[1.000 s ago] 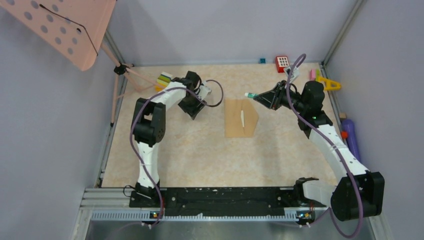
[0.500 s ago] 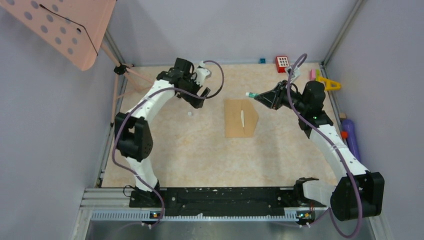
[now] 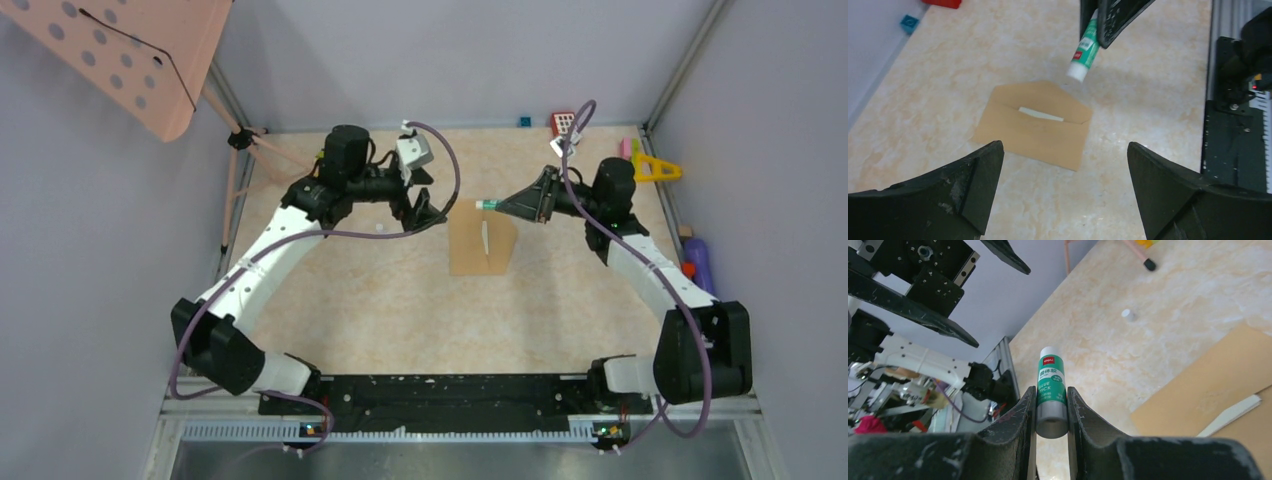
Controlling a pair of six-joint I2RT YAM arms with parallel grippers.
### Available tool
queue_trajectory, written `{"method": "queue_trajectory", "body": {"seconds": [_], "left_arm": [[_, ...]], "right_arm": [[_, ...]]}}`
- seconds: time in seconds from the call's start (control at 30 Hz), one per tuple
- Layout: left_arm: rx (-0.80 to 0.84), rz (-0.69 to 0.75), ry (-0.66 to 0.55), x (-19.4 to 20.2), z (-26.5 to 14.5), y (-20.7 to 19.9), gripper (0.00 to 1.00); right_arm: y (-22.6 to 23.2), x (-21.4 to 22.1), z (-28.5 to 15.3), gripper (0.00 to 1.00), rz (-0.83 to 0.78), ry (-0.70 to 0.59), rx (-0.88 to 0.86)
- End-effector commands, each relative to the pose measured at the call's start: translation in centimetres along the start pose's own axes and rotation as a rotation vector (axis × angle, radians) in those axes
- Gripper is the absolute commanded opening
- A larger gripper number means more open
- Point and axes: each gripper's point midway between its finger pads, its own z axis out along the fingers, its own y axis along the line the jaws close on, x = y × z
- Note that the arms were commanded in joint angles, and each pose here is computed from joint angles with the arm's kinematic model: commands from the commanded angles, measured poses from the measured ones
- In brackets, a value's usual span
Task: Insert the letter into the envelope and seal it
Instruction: Unscrew the solid glue.
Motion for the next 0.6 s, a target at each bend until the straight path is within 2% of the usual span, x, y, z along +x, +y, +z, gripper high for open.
{"method": "queue_trajectory", "body": {"seconds": [0.0,0.37,0.57], "left_arm": [[0.154,-0.019,-0.046,-1.0,1.6,-3.4,0.98],[0.269,-0.105,-0.011,0.1,4.2,-5.9,0.96],[0.303,-0.135,0.027,0.9,5.4,-6.6,0.89]], "right_arm": [[3.5,0.9,0.5,0.0,-0.052,0.061,-0.18],[5.0,3.5,2.2,0.0,-0.046,0.148,-0.262],[4.5,4.2,2.7,0.0,-0.058,0.175,-0.251]]}}
